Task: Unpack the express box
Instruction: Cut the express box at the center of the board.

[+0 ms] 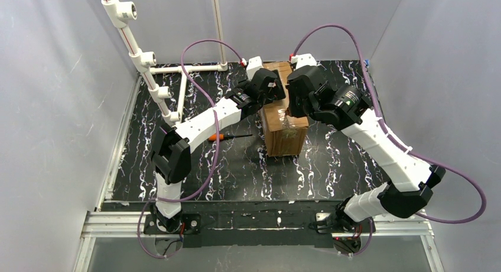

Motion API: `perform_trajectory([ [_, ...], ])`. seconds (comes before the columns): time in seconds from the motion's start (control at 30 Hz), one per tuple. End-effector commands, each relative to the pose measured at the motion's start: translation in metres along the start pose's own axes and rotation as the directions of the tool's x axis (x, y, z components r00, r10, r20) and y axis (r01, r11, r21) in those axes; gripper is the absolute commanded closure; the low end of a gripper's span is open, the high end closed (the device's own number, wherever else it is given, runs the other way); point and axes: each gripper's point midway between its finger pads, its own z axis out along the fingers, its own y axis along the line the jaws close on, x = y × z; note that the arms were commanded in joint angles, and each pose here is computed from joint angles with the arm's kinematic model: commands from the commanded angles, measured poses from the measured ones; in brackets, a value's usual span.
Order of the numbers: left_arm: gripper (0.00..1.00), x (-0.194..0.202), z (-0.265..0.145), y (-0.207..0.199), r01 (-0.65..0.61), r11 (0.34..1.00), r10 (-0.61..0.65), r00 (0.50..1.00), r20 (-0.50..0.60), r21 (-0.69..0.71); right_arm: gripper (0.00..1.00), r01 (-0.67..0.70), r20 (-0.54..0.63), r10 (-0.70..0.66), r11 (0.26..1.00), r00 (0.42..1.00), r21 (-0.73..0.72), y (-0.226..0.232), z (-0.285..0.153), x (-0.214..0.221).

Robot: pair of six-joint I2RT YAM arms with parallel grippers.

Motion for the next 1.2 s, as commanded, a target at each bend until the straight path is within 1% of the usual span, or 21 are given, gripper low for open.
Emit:
perform_trajectory([
  [0.0, 0.07, 0.013, 0.003, 0.049, -0.088, 0.980, 0.082, 0.996, -0.037, -0.179, 0.99, -0.059, 0.043, 0.061, 0.997, 0.997, -0.042, -0.006, -0.028, -0.007],
  [0.03, 0.07, 0.013, 0.002, 0.049, -0.084, 0.980, 0.079, 0.996, -0.034, -0.180, 0.99, -0.052, 0.035, 0.053, 0.998, 0.998, -0.025, -0.008, -0.024, -0.002],
  [0.1, 0.07, 0.012, 0.003, 0.049, -0.079, 0.981, 0.075, 0.997, -0.029, -0.180, 0.99, -0.022, -0.026, 0.022, 1.000, 0.999, 0.003, -0.008, -0.011, 0.017],
  [0.13, 0.07, 0.012, 0.003, 0.049, -0.080, 0.980, 0.076, 0.997, -0.028, -0.180, 0.99, -0.024, -0.043, 0.024, 1.000, 0.999, -0.010, -0.006, -0.013, 0.018],
  [0.2, 0.07, 0.011, 0.002, 0.050, -0.089, 0.978, 0.085, 0.996, -0.032, -0.186, 0.99, -0.056, 0.013, 0.057, 0.997, 0.998, -0.046, -0.005, -0.030, 0.000],
  [0.27, 0.07, 0.011, 0.001, 0.051, -0.086, 0.978, 0.082, 0.996, -0.029, -0.190, 0.99, -0.064, 0.053, 0.065, 0.998, 0.996, -0.030, -0.012, -0.036, -0.007],
  [0.37, 0.07, 0.013, 0.003, 0.050, -0.079, 0.979, 0.075, 0.997, -0.028, -0.187, 0.99, -0.032, -0.022, 0.032, 0.999, 0.999, -0.018, -0.008, -0.020, 0.015],
  [0.4, 0.07, 0.013, 0.004, 0.050, -0.080, 0.979, 0.076, 0.997, -0.031, -0.188, 0.99, -0.041, -0.010, 0.041, 0.999, 0.999, -0.034, -0.007, -0.026, 0.010],
  [0.5, 0.07, 0.012, 0.003, 0.049, -0.083, 0.978, 0.078, 0.996, -0.034, -0.191, 0.99, -0.069, 0.080, 0.075, 0.995, 0.994, -0.072, -0.011, -0.044, -0.011],
  [0.53, 0.07, 0.013, 0.003, 0.050, -0.080, 0.978, 0.075, 0.997, -0.033, -0.194, 0.99, -0.062, 0.072, 0.067, 0.996, 0.995, -0.069, -0.010, -0.040, -0.005],
  [0.6, 0.07, 0.012, 0.004, 0.050, -0.078, 0.977, 0.073, 0.997, -0.032, -0.196, 0.99, -0.039, -0.003, 0.039, 0.998, 0.999, -0.050, -0.008, -0.028, 0.015],
  [0.63, 0.07, 0.013, 0.004, 0.049, -0.080, 0.977, 0.075, 0.997, -0.034, -0.197, 0.99, -0.036, -0.018, 0.035, 0.998, 0.999, -0.051, -0.008, -0.029, 0.017],
  [0.73, 0.07, 0.012, 0.004, 0.052, -0.087, 0.974, 0.081, 0.996, -0.037, -0.209, 0.99, -0.070, 0.043, 0.072, 0.996, 0.996, -0.058, -0.015, -0.046, 0.002],
  [0.77, 0.07, 0.012, 0.004, 0.053, -0.085, 0.974, 0.079, 0.996, -0.035, -0.211, 0.99, -0.069, 0.043, 0.071, 0.996, 0.997, -0.055, -0.016, -0.046, 0.003],
  [0.87, 0.07, 0.013, 0.006, 0.052, -0.079, 0.974, 0.073, 0.997, -0.035, -0.213, 0.99, -0.046, -0.027, 0.045, 0.997, 0.999, -0.062, -0.009, -0.034, 0.021],
  [1.0, 0.07, 0.013, 0.007, 0.049, -0.082, 0.973, 0.074, 0.996, -0.043, -0.215, 0.99, -0.057, 0.010, 0.058, 0.996, 0.998, -0.075, -0.012, -0.044, 0.013],
  [1.13, 0.07, 0.012, 0.008, 0.048, -0.076, 0.972, 0.068, 0.997, -0.040, -0.223, 0.99, -0.017, -0.039, 0.015, 0.998, 0.999, -0.053, -0.009, -0.022, 0.035],
  [1.17, 0.07, 0.012, 0.009, 0.047, -0.077, 0.973, 0.069, 0.997, -0.045, -0.219, 0.99, -0.009, -0.049, 0.006, 0.999, 0.999, -0.046, -0.011, -0.023, 0.036],
])
